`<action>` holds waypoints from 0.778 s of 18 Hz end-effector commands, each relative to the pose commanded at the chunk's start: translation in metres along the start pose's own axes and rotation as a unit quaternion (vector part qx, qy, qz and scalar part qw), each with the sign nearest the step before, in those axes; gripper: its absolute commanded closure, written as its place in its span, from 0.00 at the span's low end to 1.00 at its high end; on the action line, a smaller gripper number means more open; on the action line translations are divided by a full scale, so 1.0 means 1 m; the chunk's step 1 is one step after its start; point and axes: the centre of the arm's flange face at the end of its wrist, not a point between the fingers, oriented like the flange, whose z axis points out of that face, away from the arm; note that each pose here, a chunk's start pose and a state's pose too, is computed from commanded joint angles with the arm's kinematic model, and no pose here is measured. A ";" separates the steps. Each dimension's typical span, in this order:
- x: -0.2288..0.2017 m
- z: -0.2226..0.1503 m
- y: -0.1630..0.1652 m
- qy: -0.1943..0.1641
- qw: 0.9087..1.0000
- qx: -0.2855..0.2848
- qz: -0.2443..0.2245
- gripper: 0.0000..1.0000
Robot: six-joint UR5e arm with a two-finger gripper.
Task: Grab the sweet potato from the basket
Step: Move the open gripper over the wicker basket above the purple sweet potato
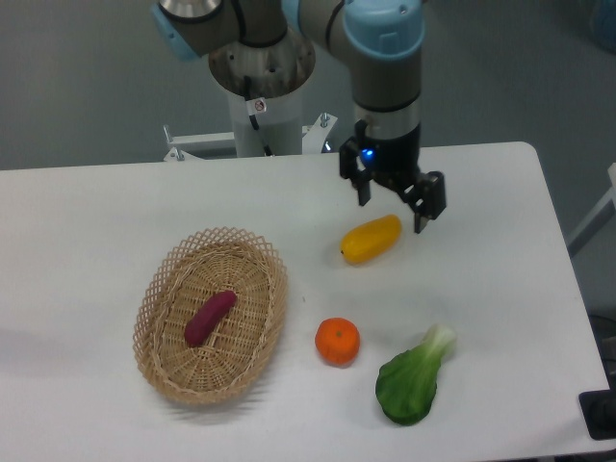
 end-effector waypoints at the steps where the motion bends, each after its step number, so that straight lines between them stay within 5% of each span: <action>1: 0.004 0.004 -0.010 -0.002 1.000 0.005 -0.021 0.00; 5: 0.047 0.017 -0.061 0.006 0.997 0.020 -0.071 0.00; 14: 0.119 0.071 -0.121 0.045 0.998 -0.008 -0.045 0.00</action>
